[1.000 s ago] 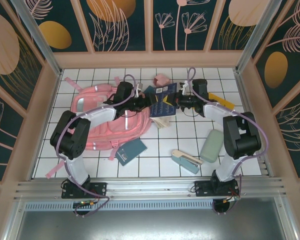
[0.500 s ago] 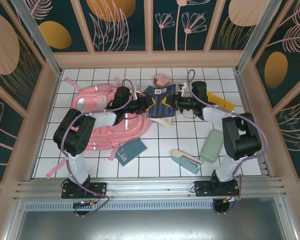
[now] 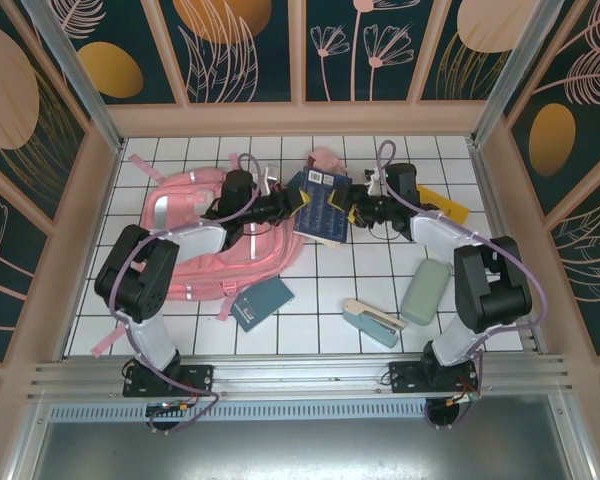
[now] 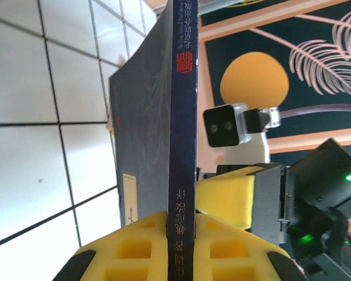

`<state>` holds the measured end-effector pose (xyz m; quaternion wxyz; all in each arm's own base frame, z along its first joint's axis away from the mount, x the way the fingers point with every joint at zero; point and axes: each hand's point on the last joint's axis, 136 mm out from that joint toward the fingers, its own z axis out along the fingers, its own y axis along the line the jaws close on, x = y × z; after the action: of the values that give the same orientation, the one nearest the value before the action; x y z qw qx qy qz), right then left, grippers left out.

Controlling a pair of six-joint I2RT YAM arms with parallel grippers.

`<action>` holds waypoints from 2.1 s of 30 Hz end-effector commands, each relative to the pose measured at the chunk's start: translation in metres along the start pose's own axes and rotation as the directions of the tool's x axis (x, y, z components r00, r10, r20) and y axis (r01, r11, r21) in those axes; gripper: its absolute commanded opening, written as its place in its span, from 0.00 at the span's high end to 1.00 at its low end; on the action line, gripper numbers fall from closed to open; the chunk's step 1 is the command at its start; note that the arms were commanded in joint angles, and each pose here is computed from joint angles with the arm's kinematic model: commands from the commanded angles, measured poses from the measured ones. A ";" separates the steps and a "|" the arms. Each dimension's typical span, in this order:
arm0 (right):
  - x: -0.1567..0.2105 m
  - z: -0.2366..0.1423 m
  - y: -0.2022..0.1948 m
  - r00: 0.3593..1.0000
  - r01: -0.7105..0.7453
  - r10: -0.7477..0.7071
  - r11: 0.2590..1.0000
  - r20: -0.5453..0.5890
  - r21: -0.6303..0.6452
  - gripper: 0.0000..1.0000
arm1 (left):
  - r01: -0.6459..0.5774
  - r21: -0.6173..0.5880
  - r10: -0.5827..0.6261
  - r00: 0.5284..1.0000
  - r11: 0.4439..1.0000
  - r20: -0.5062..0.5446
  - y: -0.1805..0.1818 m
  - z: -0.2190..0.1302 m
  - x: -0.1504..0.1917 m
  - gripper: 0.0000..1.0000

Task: Pack the student bag

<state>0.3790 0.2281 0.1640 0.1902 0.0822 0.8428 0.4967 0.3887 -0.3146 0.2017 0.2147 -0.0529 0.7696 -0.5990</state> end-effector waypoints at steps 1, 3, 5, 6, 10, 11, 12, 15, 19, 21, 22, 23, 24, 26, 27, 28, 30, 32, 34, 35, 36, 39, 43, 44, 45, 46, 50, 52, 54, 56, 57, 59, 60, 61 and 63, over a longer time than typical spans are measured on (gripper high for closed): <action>-0.003 -0.008 0.011 0.999 0.008 -0.007 1.000 0.042 -0.020 0.17 | -0.096 0.078 0.094 0.995 0.992 0.028 -0.042 -0.016 -0.006 1.00; -0.001 -0.008 0.017 0.999 -0.014 0.017 0.998 0.040 -0.066 0.08 | -0.103 0.095 0.100 0.994 0.990 0.035 -0.053 -0.021 -0.007 1.00; 0.003 -0.010 0.030 0.999 -0.028 0.033 0.988 0.030 -0.152 0.01 | -0.107 0.112 0.103 0.994 0.988 0.043 -0.063 -0.025 -0.007 1.00; 0.005 -0.012 0.039 0.999 -0.031 0.036 0.979 0.022 -0.203 0.01 | -0.108 0.121 0.103 0.994 0.987 0.047 -0.068 -0.028 -0.007 1.00; 0.013 -0.024 0.079 1.000 0.001 0.001 0.924 0.005 -0.382 0.01 | -0.109 0.155 0.101 0.993 0.982 0.058 -0.085 -0.035 -0.008 1.00; 0.014 -0.027 0.088 1.000 0.011 -0.009 0.911 0.006 -0.413 0.01 | -0.108 0.159 0.100 0.993 0.981 0.057 -0.087 -0.036 -0.008 1.00; 0.016 -0.031 0.098 1.000 0.020 -0.018 0.895 0.009 -0.446 0.02 | -0.111 0.164 0.103 0.993 0.980 0.061 -0.090 -0.037 -0.008 1.00; 0.019 -0.042 0.121 0.999 0.042 -0.038 0.854 0.020 -0.518 0.05 | -0.117 0.164 0.107 0.992 0.980 0.067 -0.094 -0.040 -0.008 1.00; 0.020 -0.060 0.142 0.997 0.080 -0.060 0.822 0.054 -0.563 0.17 | -0.127 0.151 0.117 0.991 0.980 0.071 -0.095 -0.043 -0.007 1.00; 0.019 -0.068 0.147 0.995 0.101 -0.069 0.824 0.078 -0.558 0.27 | -0.133 0.136 0.124 0.990 0.982 0.074 -0.093 -0.044 -0.007 1.00; 0.018 -0.071 0.148 0.993 0.112 -0.075 0.829 0.090 -0.548 0.33 | -0.133 0.130 0.124 0.990 0.983 0.073 -0.092 -0.044 -0.007 1.00; 0.018 -0.072 0.149 0.992 0.122 -0.082 0.835 0.097 -0.536 0.37 | -0.133 0.130 0.124 0.990 0.983 0.073 -0.091 -0.044 -0.007 1.00; 0.017 -0.072 0.148 0.991 0.130 -0.088 0.845 0.104 -0.519 0.42 | -0.133 0.130 0.124 0.989 0.983 0.074 -0.092 -0.044 -0.007 1.00; 0.017 -0.073 0.148 0.988 0.146 -0.105 0.855 0.110 -0.498 0.49 | -0.134 0.131 0.125 0.989 0.982 0.073 -0.092 -0.044 -0.007 1.00; 0.017 -0.074 0.149 0.988 0.151 -0.109 0.854 0.111 -0.498 0.53 | -0.134 0.131 0.126 0.989 0.982 0.072 -0.092 -0.044 -0.007 1.00; 0.017 -0.074 0.148 0.988 0.149 -0.108 0.855 0.110 -0.496 0.58 | -0.136 0.134 0.128 0.989 0.982 0.068 -0.093 -0.043 -0.007 1.00; 0.017 -0.073 0.147 0.989 0.145 -0.105 0.858 0.108 -0.493 0.67 | -0.138 0.134 0.131 0.990 0.981 0.058 -0.093 -0.043 -0.005 1.00; 0.015 -0.072 0.144 0.988 0.144 -0.102 0.867 0.113 -0.478 0.81 | -0.148 0.115 0.143 0.989 0.982 0.047 -0.089 -0.041 -0.004 1.00; 0.013 -0.070 0.141 0.987 0.150 -0.106 0.876 0.122 -0.458 0.90 | -0.157 0.098 0.154 0.987 0.983 0.037 -0.085 -0.040 -0.003 1.00; 0.012 -0.069 0.137 0.986 0.153 -0.108 0.886 0.127 -0.437 0.96 | -0.162 0.085 0.159 0.987 0.983 0.033 -0.083 -0.040 -0.002 1.00; 0.010 -0.068 0.132 0.985 0.157 -0.110 0.898 0.136 -0.411 0.98 | -0.167 0.056 0.166 0.986 0.984 0.028 -0.077 -0.040 -0.002 1.00; -0.003 -0.073 0.106 0.967 0.186 -0.131 0.948 0.219 -0.257 1.00 | -0.222 -0.168 0.232 0.972 0.960 0.038 -0.045 -0.045 -0.012 0.60; -0.017 -0.093 0.066 0.936 0.187 -0.160 0.981 0.314 -0.059 1.00 | -0.269 -0.505 0.337 0.940 0.820 0.047 -0.004 -0.065 -0.036 0.44; -0.021 -0.098 0.056 0.928 0.172 -0.159 0.985 0.336 -0.007 1.00 | -0.263 -0.582 0.346 0.938 0.769 0.033 0.006 -0.066 -0.038 0.43; -0.024 -0.104 0.044 0.920 0.144 -0.153 0.988 0.362 0.052 1.00 | -0.257 -0.666 0.356 0.934 0.700 0.014 0.017 -0.068 -0.040 0.42; -0.029 -0.109 0.030 0.911 0.104 -0.141 0.988 0.389 0.115 1.00 | -0.255 -0.737 0.356 0.934 0.626 -0.022 0.028 -0.066 -0.037 0.43; -0.031 -0.114 0.000 0.911 0.028 -0.110 0.978 0.398 0.207 1.00 | -0.290 -0.851 0.349 0.927 0.439 -0.136 0.057 -0.046 -0.022 0.46; -0.029 -0.113 -0.009 0.915 0.008 -0.094 0.976 0.393 0.216 1.00 | -0.272 -0.884 0.338 0.931 0.381 -0.140 0.071 -0.046 -0.020 0.49; -0.027 -0.113 -0.010 0.915 0.009 -0.093 0.977 0.392 0.211 1.00 | -0.252 -0.908 0.334 0.933 0.336 -0.136 0.080 -0.050 -0.023 0.52; -0.025 -0.113 -0.013 0.915 0.009 -0.095 0.976 0.392 0.216 1.00 | -0.237 -0.928 0.337 0.932 0.288 -0.134 0.086 -0.056 -0.025 0.54; -0.025 -0.113 -0.013 0.915 0.010 -0.096 0.976 0.393 0.215 1.00 | -0.232 -0.935 0.337 0.932 0.267 -0.135 0.089 -0.058 -0.026 0.54; -0.023 -0.113 -0.015 0.916 0.014 -0.100 0.976 0.388 0.218 1.00 | -0.221 -0.948 0.330 0.934 0.227 -0.139 0.095 -0.064 -0.026 0.55; -0.023 -0.112 -0.016 0.916 0.014 -0.101 0.976 0.388 0.219 1.00 | -0.219 -0.952 0.324 0.935 0.213 -0.143 0.099 -0.065 -0.025 0.55; -0.022 -0.111 -0.018 0.918 0.011 -0.098 0.975 0.385 0.222 1.00 | -0.217 -0.954 0.317 0.937 0.205 -0.146 0.102 -0.066 -0.024 0.55; -0.022 -0.110 -0.022 0.918 0.008 -0.095 0.975 0.385 0.221 1.00 | -0.214 -0.956 0.300 0.942 0.200 -0.148 0.108 -0.065 -0.020 0.55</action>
<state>0.3534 0.1246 0.1933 0.3372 0.1900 0.8429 0.3738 0.4001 -0.2302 0.1166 0.2609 -0.0523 0.9639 0.0091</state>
